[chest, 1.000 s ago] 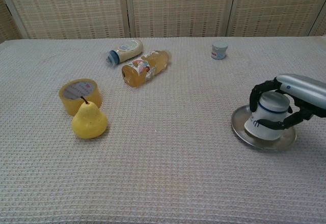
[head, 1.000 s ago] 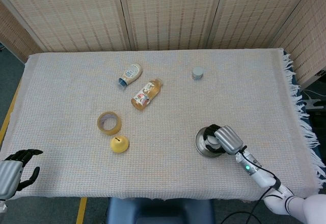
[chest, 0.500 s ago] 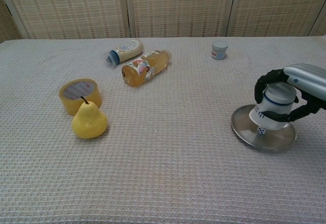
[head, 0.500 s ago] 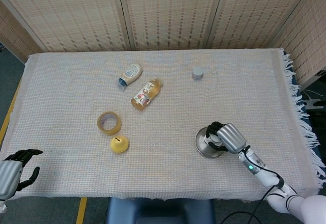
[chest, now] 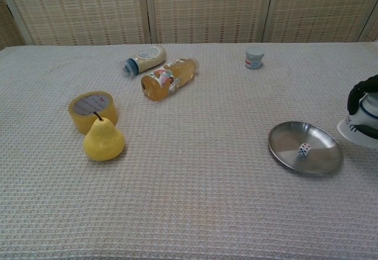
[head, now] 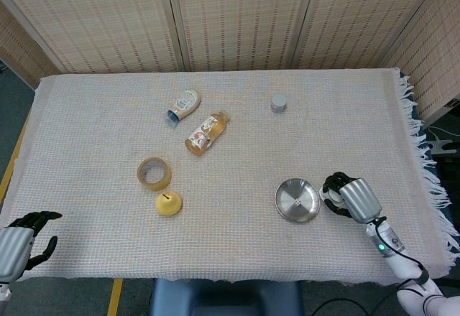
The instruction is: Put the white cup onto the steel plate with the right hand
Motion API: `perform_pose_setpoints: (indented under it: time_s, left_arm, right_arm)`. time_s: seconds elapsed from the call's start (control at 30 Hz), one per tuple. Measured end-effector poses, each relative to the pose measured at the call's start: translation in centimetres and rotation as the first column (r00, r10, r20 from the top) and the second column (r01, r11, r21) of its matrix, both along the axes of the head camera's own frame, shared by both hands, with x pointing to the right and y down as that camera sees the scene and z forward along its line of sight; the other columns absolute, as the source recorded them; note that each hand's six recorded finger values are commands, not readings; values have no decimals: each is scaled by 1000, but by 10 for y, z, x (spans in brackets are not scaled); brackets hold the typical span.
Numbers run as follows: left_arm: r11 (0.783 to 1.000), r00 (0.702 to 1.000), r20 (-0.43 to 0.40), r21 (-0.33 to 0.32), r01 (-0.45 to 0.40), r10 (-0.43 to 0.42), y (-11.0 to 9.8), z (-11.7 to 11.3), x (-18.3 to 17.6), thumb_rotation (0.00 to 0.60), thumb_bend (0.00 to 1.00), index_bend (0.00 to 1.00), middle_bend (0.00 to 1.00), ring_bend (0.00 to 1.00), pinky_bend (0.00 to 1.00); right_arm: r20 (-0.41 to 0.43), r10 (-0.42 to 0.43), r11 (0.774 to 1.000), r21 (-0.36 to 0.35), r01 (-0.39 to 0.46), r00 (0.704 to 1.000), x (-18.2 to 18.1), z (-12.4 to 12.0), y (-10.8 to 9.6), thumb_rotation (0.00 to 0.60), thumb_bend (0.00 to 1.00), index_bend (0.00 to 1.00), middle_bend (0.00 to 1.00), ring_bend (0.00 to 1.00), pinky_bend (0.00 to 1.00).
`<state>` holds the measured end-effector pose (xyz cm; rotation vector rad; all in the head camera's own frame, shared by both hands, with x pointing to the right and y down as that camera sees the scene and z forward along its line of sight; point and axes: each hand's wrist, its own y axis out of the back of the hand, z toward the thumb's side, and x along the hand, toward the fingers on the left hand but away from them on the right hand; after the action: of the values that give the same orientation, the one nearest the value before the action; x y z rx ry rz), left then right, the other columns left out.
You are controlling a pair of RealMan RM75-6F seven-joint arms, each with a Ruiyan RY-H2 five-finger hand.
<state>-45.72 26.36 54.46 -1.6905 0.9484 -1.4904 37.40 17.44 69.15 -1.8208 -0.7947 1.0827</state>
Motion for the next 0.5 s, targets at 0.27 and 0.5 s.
perform_pose_setpoints:
  time_s: [0.27,0.5]
  left_arm:
    - [1000,1000,4,-2,-10,11,1,1,3,600,430,309,328,295,444]
    - [1000,1000,8,-4,-4,4,0,2,1,600,430,309,329,295,444]
  right_arm:
    - [-73,42,998,-51,-46,996,27,15,0,600,224,485,439,290,681]
    - [-53,62,989,-131,-69,997,32,29,-1,600,124,209,138,6,275]
